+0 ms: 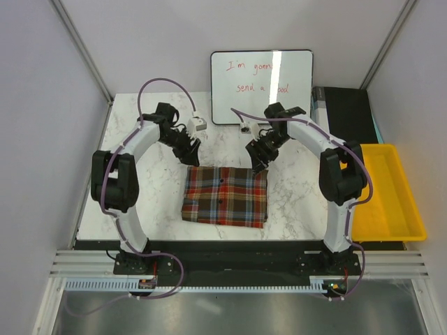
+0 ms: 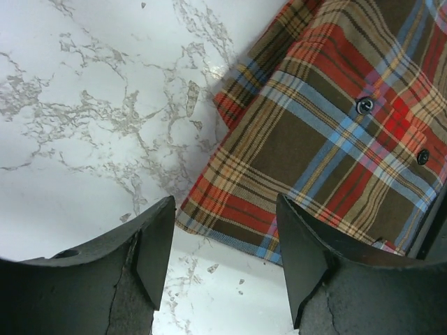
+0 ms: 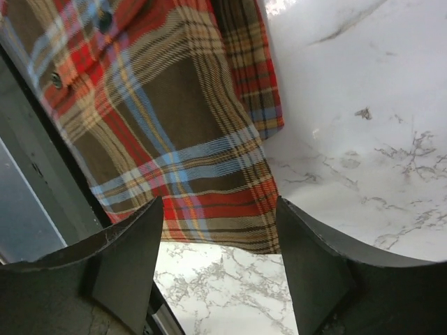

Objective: Fold and stack the long sleeve shirts
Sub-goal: Fold the shirt

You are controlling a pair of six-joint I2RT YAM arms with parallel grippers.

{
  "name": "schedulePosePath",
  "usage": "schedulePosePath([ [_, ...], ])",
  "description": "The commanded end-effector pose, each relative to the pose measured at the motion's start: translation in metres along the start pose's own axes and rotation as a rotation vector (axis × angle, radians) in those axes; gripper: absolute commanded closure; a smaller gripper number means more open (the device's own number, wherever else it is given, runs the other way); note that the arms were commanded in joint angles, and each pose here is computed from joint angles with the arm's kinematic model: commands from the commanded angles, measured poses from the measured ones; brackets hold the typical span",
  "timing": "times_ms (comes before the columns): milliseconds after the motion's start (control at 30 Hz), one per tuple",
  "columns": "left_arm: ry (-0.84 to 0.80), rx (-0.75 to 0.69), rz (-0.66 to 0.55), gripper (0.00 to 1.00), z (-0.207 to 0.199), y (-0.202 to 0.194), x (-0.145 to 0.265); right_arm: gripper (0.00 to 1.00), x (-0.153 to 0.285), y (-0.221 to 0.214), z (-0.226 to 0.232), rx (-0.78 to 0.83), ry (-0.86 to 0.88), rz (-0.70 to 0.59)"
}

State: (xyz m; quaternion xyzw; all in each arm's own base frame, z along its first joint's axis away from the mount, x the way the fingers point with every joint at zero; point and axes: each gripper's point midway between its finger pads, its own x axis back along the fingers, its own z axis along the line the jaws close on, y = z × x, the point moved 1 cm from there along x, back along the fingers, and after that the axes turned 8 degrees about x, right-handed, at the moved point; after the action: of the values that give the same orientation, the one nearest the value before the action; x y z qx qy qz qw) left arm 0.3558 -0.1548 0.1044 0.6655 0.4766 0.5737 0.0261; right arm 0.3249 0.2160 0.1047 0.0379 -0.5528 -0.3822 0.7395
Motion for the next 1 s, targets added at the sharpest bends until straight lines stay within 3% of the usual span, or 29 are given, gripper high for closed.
schedulePosePath([
  [0, -0.085, 0.049, 0.004, 0.33, -0.002, 0.009, -0.004, 0.30, -0.015, -0.013, -0.021, 0.006, -0.036, 0.042],
  [133, -0.152, 0.082, 0.071, 0.34, -0.001, -0.010, -0.021, 0.48, -0.024, -0.021, -0.029, 0.016, -0.033, 0.076],
  [267, -0.213, 0.136, 0.105, 0.41, -0.005, -0.027, -0.033, 0.78, -0.033, -0.029, -0.031, 0.014, -0.007, 0.096],
  [333, -0.205, 0.154, 0.108, 0.60, 0.000, -0.027, -0.038, 0.89, -0.036, -0.029, -0.040, 0.019, -0.032, 0.106],
  [367, -0.200, 0.166, 0.118, 0.68, 0.006, -0.029, -0.042, 0.92, -0.041, -0.027, -0.050, 0.015, -0.058, 0.100],
  [400, -0.185, 0.157, 0.096, 0.90, 0.013, -0.021, -0.042, 0.92, -0.044, -0.027, -0.056, 0.002, -0.078, 0.105],
  [433, -0.174, 0.183, 0.092, 0.98, 0.017, -0.018, -0.044, 0.93, -0.042, -0.021, -0.063, 0.006, -0.102, 0.095],
  [733, -0.024, 0.256, 0.074, 0.98, 0.067, -0.017, -0.057, 0.92, -0.053, -0.026, -0.114, 0.000, -0.287, 0.124],
  [767, -0.010, 0.262, 0.075, 0.98, 0.069, -0.018, -0.057, 0.88, -0.050, -0.022, -0.114, -0.004, -0.292, 0.112],
  [833, -0.001, 0.272, 0.032, 0.83, 0.066, -0.005, -0.043, 0.79, -0.031, -0.002, -0.108, 0.002, -0.316, 0.056],
  [867, -0.024, 0.278, -0.021, 0.74, 0.063, 0.004, -0.030, 0.56, -0.021, 0.007, -0.103, -0.012, -0.317, 0.020],
  [900, -0.027, 0.275, -0.063, 0.50, 0.060, 0.014, -0.018, 0.43, -0.009, 0.017, -0.098, -0.025, -0.317, -0.021],
  [933, -0.009, 0.263, -0.130, 0.35, 0.051, 0.034, 0.008, 0.32, 0.020, 0.035, -0.089, -0.026, -0.330, -0.095],
  [967, -0.022, 0.266, -0.181, 0.17, 0.046, 0.043, 0.024, 0.06, 0.034, 0.044, -0.082, -0.064, -0.320, -0.151],
])
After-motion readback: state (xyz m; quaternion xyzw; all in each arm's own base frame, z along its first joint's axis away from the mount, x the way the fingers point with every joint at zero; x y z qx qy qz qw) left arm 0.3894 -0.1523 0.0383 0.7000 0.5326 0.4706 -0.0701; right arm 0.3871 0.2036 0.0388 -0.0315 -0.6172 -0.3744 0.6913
